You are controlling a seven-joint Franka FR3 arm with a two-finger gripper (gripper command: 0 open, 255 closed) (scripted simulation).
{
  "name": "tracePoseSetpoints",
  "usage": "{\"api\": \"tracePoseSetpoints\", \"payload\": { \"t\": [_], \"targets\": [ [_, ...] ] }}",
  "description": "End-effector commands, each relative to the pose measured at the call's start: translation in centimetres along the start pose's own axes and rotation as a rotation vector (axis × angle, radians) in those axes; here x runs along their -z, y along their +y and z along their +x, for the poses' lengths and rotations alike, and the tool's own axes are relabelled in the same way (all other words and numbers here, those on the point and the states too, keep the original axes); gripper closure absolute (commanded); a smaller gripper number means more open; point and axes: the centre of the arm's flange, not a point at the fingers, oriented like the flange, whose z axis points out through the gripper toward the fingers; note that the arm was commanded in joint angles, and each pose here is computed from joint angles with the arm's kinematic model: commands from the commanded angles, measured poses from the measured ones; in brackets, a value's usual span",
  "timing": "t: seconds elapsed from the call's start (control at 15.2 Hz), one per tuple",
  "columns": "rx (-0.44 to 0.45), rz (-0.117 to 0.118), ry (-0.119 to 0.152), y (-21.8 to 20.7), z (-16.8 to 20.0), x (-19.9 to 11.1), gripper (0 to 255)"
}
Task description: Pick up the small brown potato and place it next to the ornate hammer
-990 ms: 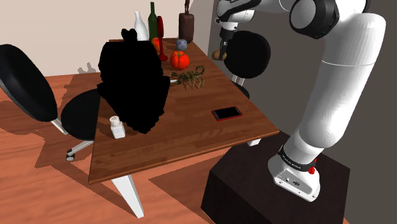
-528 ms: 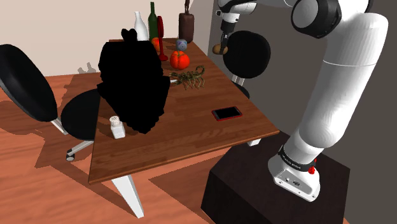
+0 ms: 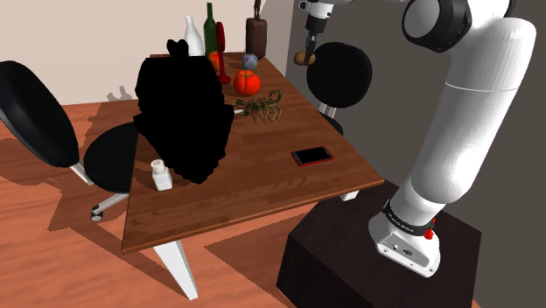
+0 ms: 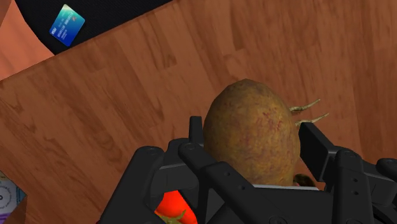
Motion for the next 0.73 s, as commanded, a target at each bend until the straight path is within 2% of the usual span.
{"api": "tracePoseSetpoints", "payload": {
  "t": [0.0,0.66],
  "targets": [
    [0.000,0.000,0.000,0.0,0.2,1.1,255],
    [0.000,0.000,0.000,0.3,0.7,6.3,255]
  ]
}}
